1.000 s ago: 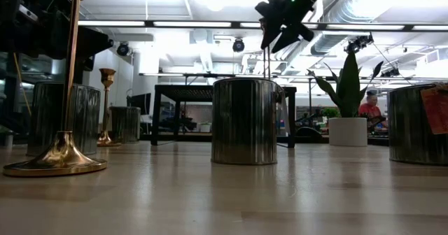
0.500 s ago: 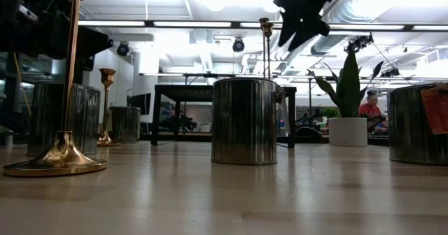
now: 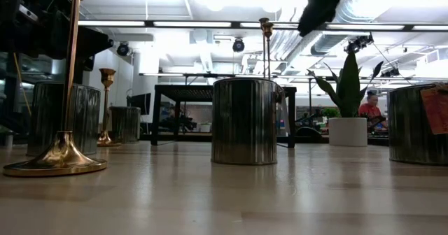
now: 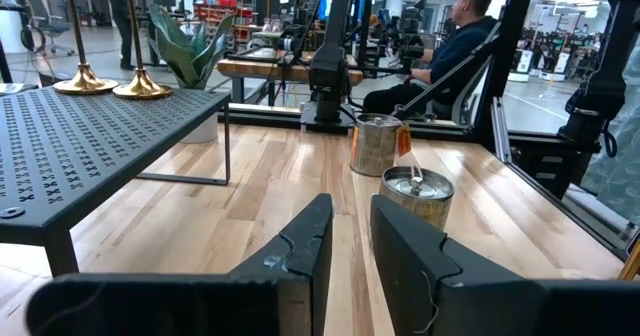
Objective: Pick & Place candle stick holders
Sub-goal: Move the right scented candle to the center of the table
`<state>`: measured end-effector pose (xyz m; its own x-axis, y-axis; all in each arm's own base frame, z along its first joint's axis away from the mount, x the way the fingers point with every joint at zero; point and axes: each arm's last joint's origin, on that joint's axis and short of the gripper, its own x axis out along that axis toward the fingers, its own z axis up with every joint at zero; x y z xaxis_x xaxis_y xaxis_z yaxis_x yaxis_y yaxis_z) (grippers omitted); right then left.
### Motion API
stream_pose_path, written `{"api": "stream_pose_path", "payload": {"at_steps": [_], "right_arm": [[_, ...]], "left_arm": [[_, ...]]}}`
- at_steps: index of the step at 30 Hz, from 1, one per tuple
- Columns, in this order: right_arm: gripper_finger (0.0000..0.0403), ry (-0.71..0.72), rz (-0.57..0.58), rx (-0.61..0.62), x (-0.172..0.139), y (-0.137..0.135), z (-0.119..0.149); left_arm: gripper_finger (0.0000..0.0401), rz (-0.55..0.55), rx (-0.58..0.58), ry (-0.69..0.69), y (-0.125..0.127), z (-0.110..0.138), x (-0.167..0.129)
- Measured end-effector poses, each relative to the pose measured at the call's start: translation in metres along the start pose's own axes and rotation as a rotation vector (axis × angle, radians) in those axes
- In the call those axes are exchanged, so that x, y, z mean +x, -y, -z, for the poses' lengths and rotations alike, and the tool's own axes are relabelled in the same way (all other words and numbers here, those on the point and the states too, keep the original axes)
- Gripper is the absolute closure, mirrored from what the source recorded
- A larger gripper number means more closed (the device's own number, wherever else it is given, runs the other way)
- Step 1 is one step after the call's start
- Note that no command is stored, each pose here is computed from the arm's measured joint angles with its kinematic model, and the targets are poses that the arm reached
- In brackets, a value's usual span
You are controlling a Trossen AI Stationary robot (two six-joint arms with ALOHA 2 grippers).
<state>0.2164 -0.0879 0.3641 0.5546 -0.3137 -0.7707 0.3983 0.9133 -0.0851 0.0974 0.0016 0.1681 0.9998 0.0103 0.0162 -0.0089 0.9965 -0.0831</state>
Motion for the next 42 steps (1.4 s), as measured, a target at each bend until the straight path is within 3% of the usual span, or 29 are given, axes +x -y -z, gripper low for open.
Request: {"api": "stream_pose_path", "payload": {"at_steps": [5, 16, 22, 27, 33, 42], "right_arm": [[0.021, 0.071, -0.046, -0.016, 0.001, -0.01, 0.031], [0.021, 0.065, -0.112, 0.194, -0.009, -0.019, 0.084], [0.021, -0.099, -0.097, 0.383, -0.012, -0.018, 0.102], [0.021, -0.256, -0.149, 0.521, -0.009, -0.026, 0.11], [0.021, -0.402, -0.153, 0.642, -0.006, -0.048, 0.116], [0.021, -0.602, -0.062, 0.753, 0.007, -0.09, 0.124]], "left_arm": [[0.0329, 0.0, 0.0, 0.001, 0.0, 0.0, 0.0], [0.0329, 0.0, 0.0, 0.001, 0.0, 0.0, 0.0], [0.0329, 0.0, 0.0, 0.0, 0.0, 0.0, 0.0], [0.0329, 0.0, 0.0, 0.0, 0.0, 0.0, 0.0], [0.0329, 0.0, 0.0, 0.001, 0.0, 0.0, 0.0], [0.0329, 0.0, 0.0, 0.0, 0.0, 0.0, 0.0]]}}
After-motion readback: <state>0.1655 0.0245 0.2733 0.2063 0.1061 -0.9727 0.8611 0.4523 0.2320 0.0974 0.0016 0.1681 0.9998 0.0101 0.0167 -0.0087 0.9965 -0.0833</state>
